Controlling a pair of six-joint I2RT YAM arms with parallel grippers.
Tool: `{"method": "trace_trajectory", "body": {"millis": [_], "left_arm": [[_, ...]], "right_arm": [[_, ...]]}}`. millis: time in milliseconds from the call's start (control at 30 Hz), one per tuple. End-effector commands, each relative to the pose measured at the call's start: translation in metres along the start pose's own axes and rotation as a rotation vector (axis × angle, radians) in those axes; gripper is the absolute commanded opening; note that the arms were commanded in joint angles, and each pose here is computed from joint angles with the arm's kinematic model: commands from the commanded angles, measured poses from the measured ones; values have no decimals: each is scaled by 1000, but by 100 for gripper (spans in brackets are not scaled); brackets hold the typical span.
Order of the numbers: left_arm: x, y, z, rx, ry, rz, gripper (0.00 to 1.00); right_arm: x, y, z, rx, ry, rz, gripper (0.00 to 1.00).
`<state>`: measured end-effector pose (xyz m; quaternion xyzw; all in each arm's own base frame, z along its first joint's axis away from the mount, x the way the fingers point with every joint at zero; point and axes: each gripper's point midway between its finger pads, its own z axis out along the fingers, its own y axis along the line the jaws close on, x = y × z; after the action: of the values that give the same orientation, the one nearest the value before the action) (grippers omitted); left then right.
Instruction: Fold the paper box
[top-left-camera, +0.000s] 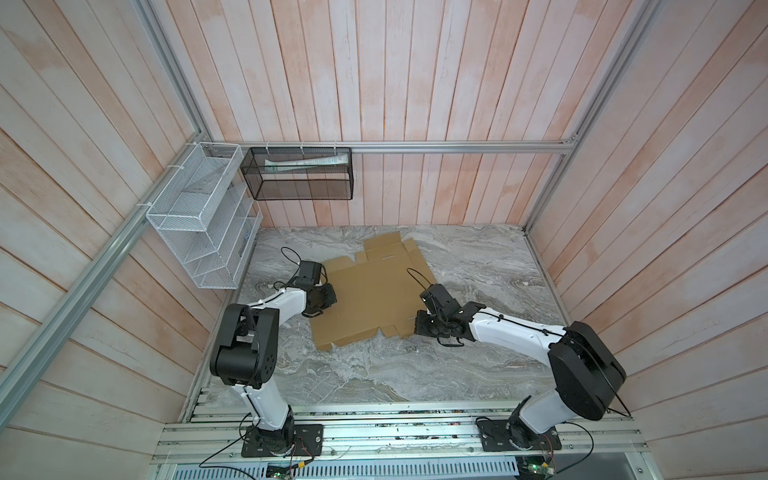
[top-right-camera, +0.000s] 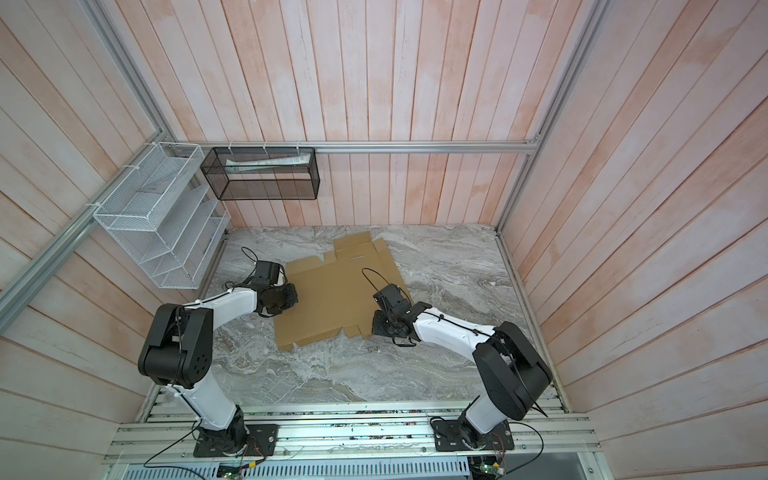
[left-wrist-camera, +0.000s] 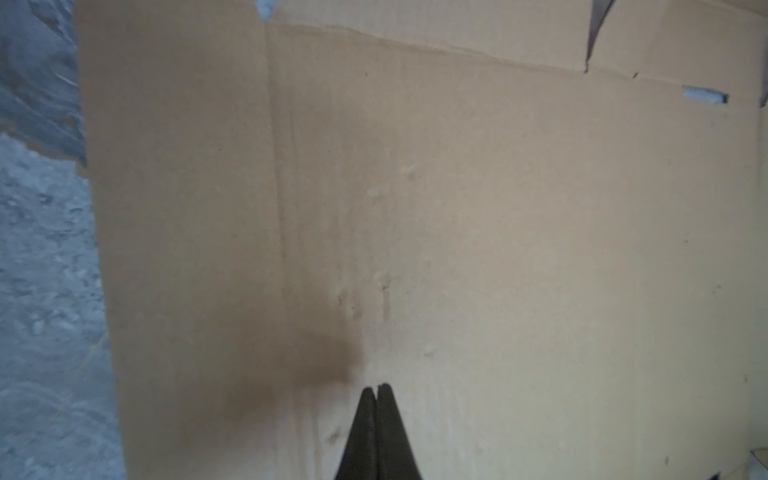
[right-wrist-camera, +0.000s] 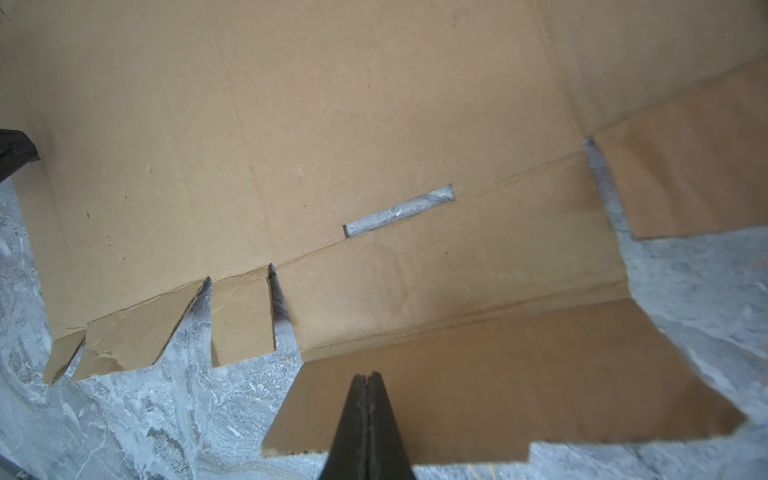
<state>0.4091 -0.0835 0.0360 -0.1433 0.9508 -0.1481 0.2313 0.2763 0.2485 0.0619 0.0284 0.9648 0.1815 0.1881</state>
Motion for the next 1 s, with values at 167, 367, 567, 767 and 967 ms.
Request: {"method": "trace_trajectory", "body": {"millis": [167, 367, 567, 767, 967], "left_arm": [[-13, -1, 9, 19, -22, 10, 0], [-8, 1, 11, 17, -9, 4, 0], [-2, 4, 9, 15, -3, 3, 0], [6, 5, 7, 27, 10, -4, 0], [24, 9, 3, 28, 35, -9, 0]], "right_arm": [[11, -15, 4, 36, 7, 26, 0], [22, -24, 10, 40, 28, 48, 0], [38, -37, 15, 54, 51, 74, 0], [45, -47, 23, 79, 67, 85, 0], [42, -54, 27, 95, 65, 95, 0]]}}
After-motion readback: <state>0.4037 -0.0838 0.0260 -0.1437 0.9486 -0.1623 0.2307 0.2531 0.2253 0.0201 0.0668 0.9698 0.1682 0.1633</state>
